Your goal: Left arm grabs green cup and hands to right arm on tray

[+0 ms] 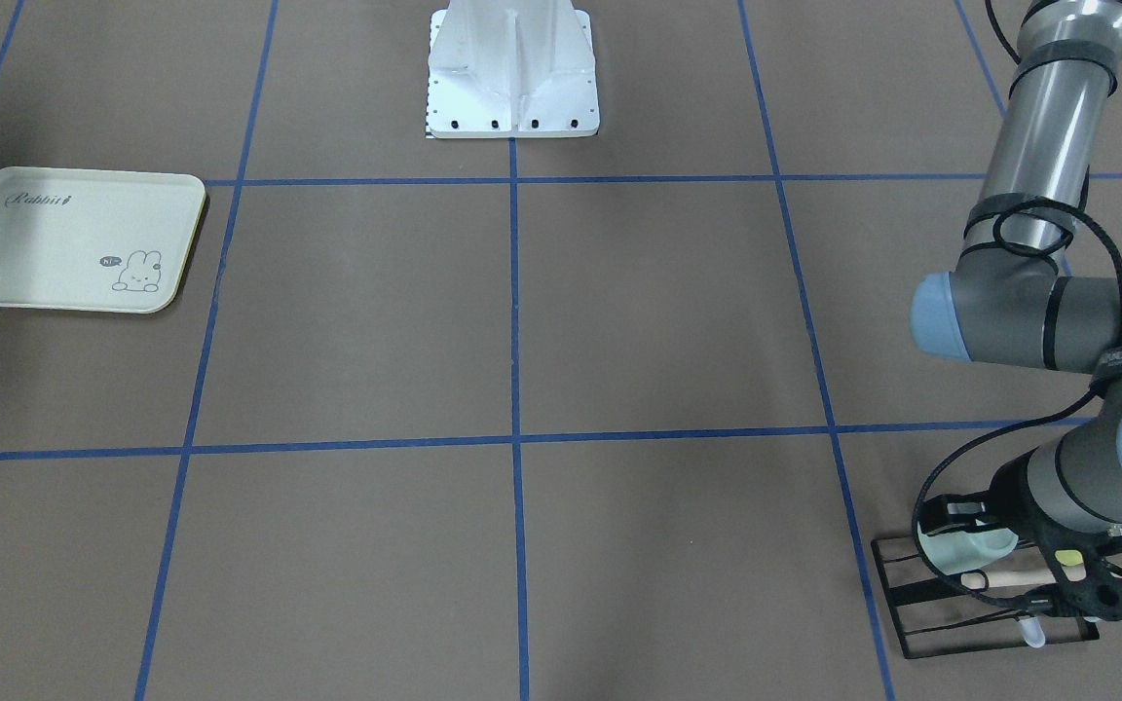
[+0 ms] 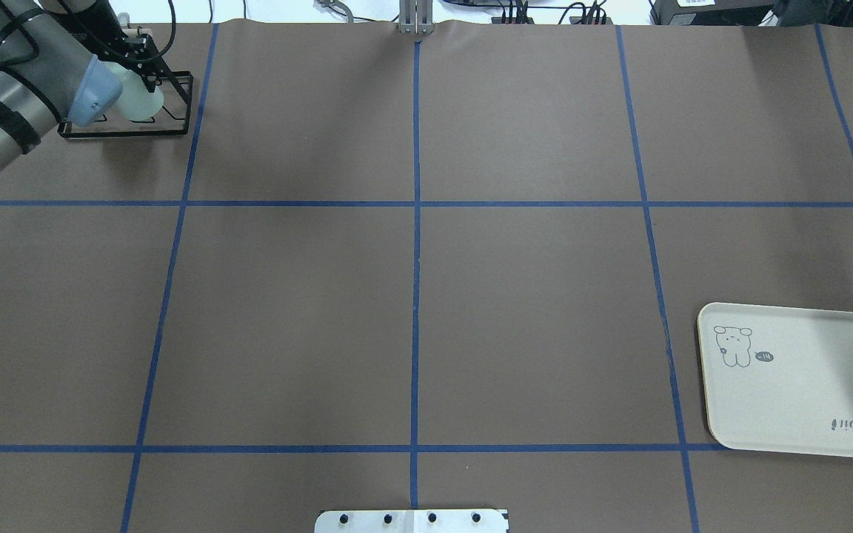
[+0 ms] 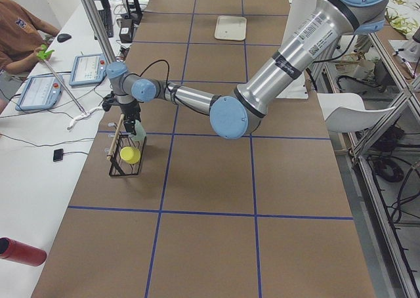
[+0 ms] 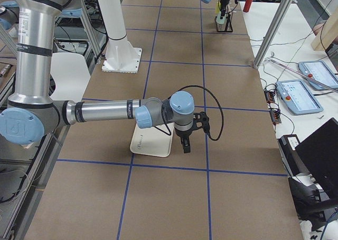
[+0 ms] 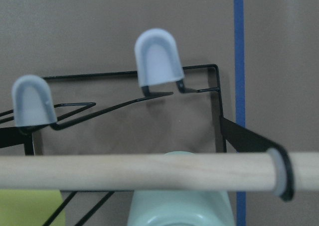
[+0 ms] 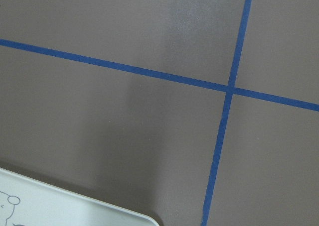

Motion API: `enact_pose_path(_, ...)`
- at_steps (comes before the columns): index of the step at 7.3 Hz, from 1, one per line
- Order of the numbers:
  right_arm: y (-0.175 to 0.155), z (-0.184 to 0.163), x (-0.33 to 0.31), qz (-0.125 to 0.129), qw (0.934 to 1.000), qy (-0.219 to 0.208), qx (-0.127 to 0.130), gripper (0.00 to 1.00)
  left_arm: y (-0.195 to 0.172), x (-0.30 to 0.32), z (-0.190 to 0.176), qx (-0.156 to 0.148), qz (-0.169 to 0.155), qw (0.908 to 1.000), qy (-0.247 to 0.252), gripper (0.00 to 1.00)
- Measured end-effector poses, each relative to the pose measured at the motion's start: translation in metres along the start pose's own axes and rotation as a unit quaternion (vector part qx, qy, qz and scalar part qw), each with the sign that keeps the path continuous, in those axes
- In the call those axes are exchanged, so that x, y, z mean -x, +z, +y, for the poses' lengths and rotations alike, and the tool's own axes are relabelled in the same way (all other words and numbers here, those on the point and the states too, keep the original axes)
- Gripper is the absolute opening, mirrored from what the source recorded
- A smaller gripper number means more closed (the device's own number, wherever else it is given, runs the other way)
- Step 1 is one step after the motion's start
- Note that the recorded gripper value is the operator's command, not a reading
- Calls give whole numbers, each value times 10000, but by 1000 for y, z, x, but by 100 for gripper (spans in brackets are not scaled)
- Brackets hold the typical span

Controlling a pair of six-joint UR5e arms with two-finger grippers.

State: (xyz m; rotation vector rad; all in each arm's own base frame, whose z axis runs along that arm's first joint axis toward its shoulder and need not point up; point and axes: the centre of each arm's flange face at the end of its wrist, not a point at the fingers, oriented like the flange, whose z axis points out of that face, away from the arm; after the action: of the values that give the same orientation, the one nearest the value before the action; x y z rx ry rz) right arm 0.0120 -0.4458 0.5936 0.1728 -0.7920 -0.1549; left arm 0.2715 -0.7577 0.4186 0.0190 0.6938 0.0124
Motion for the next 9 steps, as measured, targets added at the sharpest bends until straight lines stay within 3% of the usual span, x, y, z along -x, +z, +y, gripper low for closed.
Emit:
enact_pose_path(1, 0, -1, 0, 0, 10000, 8, 0, 100, -7, -1, -2, -45, 27, 10000, 6, 0)
enact_pose_path(4, 2, -1, 1, -2, 10000, 23, 23, 100, -78, 10, 3, -406, 267, 9988, -7, 0)
enact_pose_path(7, 3, -8, 8, -6, 10000, -38, 16, 100, -146, -6, 53, -543, 388, 9978, 22, 0)
enact_pose_path(9, -1, -27, 25, -68, 9999, -101, -63, 100, -178, -61, 88, -465, 786, 9956, -221, 0)
